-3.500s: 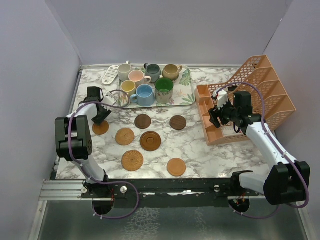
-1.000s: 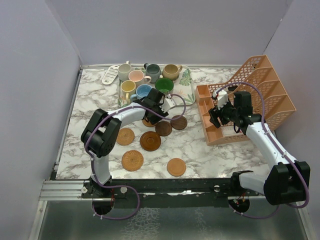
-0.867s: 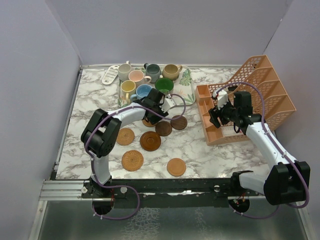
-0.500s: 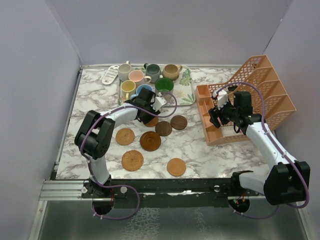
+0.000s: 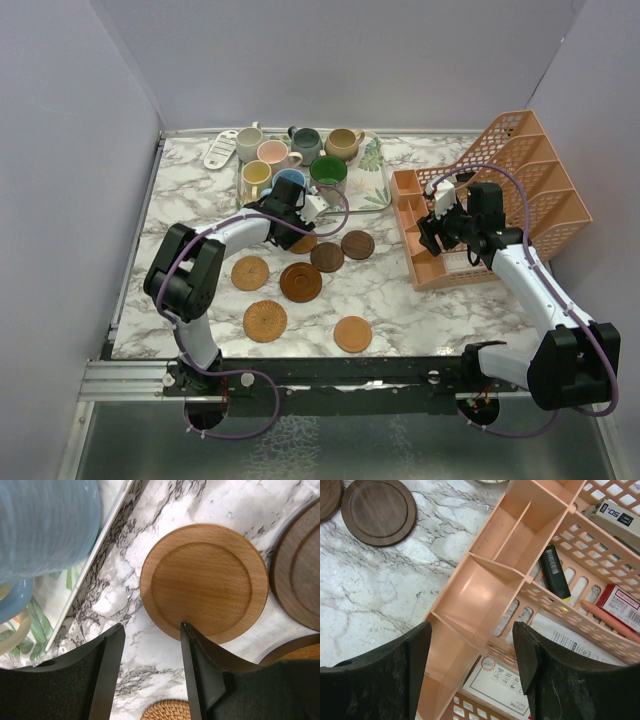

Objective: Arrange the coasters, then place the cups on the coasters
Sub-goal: Move the coaster to the center of the board.

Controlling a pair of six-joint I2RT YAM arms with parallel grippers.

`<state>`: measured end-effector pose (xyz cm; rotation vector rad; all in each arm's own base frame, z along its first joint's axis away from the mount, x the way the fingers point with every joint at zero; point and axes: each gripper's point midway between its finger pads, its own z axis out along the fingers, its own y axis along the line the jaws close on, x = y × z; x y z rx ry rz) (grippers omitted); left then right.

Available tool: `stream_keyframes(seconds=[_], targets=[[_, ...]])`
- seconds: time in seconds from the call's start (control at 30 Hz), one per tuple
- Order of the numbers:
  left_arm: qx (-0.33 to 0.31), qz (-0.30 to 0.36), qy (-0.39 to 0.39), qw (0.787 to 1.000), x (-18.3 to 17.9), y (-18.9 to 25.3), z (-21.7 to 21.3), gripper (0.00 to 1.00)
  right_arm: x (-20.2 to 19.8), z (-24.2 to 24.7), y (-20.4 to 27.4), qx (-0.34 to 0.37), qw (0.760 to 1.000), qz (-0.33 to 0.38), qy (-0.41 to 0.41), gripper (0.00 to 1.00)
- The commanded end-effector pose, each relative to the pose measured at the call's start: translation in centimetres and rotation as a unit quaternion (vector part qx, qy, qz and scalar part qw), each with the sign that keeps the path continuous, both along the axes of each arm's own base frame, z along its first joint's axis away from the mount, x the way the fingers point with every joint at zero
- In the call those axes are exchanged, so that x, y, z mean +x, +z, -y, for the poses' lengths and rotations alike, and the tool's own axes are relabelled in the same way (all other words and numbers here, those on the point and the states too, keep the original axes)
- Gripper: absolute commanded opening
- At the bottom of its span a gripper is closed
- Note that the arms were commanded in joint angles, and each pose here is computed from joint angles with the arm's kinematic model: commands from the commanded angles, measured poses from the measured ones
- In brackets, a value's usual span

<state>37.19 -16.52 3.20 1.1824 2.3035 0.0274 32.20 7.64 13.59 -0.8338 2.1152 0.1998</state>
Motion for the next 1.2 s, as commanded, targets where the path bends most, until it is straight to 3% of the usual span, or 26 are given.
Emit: stream_keyframes(seconds=[0.0, 0.47, 1.17], targets=[[0.07, -0.095, 0.023, 0.993, -4.9, -3.4, -4.4, 0.52, 0.2, 0.4, 0.0, -0.007, 1.0, 0.007, -0.003, 0.67], [0.057, -0.095, 0.027, 0.993, -5.4, -2.9, -4.4, 0.52, 0.1, 0.2, 0.1, -0.002, 1.0, 0.007, 0.002, 0.67], [0.009, -0.034, 0.022, 0.999, -0.1, 1.7, -1.3, 0.58, -0.2, -1.3, 2.2, 0.031, 0.999, 0.03, 0.033, 0.67]])
